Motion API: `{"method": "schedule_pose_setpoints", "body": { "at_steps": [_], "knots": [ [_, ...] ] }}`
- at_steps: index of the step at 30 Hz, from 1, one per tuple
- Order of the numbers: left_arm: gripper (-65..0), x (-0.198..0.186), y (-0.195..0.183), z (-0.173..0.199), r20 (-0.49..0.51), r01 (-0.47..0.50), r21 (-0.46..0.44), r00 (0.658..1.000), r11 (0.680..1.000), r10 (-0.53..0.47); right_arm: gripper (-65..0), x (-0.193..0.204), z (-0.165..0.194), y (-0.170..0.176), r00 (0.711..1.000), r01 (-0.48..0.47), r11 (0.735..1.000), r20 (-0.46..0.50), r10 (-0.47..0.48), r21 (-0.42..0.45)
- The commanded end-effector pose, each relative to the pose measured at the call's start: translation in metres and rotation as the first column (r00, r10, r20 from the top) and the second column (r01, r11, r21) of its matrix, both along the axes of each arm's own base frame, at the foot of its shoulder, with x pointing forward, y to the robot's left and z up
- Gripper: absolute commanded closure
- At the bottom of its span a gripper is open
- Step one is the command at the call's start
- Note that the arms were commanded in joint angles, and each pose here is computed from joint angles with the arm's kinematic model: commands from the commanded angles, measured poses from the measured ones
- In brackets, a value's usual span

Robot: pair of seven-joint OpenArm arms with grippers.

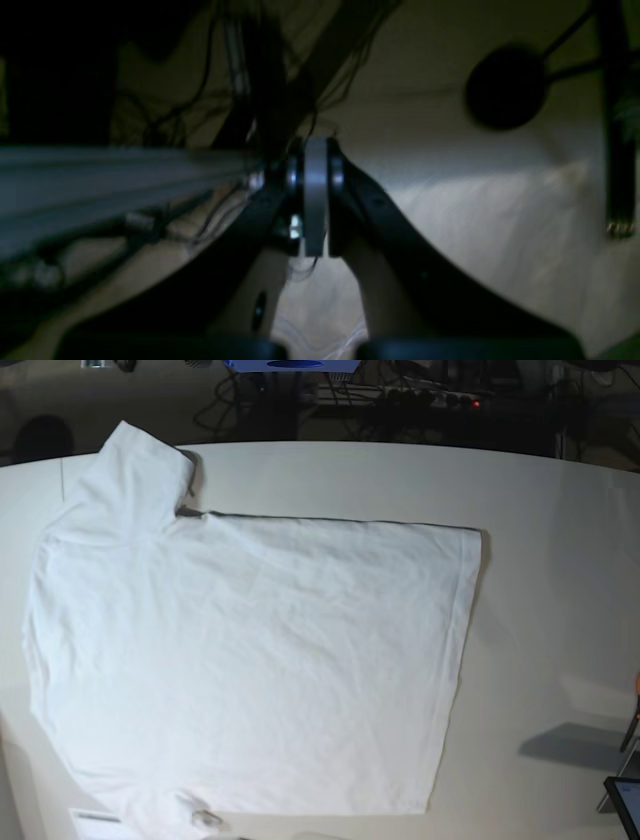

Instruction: Fold the T-shirt properly

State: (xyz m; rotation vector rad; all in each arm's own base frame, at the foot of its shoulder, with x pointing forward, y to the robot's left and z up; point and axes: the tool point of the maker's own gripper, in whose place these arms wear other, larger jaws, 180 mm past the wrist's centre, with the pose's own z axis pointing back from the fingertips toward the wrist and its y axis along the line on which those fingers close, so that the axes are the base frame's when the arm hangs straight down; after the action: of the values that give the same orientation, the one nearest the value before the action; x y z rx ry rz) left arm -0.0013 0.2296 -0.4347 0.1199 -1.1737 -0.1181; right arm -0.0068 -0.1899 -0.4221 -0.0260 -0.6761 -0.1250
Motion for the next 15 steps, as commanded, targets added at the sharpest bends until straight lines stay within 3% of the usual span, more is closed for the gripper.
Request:
{"method": "schedule_pose_setpoints", "body": {
  "at_steps": [1, 4, 8, 11, 15],
  "knots": [
    [0.0, 0.007, 0.003, 0.019, 0.07, 0.007, 0.016, 0.998, 1.0, -0.008, -0.1, 0.018, 0.018, -0.006, 0.997, -0.002, 1.0, 0.079, 0.004, -0.021],
    [0.0, 0.035, 0.004, 0.053, 0.192, 0.011, 0.03, 0.981, 0.999, -0.016, -0.1, 0.048, 0.045, -0.012, 0.983, -0.01, 0.999, 0.18, 0.018, -0.047],
    [0.0, 0.064, -0.01, 0.103, 0.338, 0.051, 0.023, 0.939, 0.998, -0.055, -0.9, 0.08, 0.071, 0.002, 0.955, -0.049, 0.999, 0.294, 0.046, 0.001],
    [0.0, 0.082, -0.014, 0.125, 0.375, 0.065, 0.028, 0.924, 0.997, -0.071, -1.3, 0.097, 0.078, 0.001, 0.932, 0.028, 0.991, 0.355, -0.072, 0.127],
    [0.0, 0.102, -0.001, 0.131, 0.316, 0.032, 0.068, 0.947, 0.997, -0.052, -9.7, 0.11, 0.089, -0.002, 0.901, 0.068, 0.946, 0.388, -0.195, 0.317]
  ]
}}
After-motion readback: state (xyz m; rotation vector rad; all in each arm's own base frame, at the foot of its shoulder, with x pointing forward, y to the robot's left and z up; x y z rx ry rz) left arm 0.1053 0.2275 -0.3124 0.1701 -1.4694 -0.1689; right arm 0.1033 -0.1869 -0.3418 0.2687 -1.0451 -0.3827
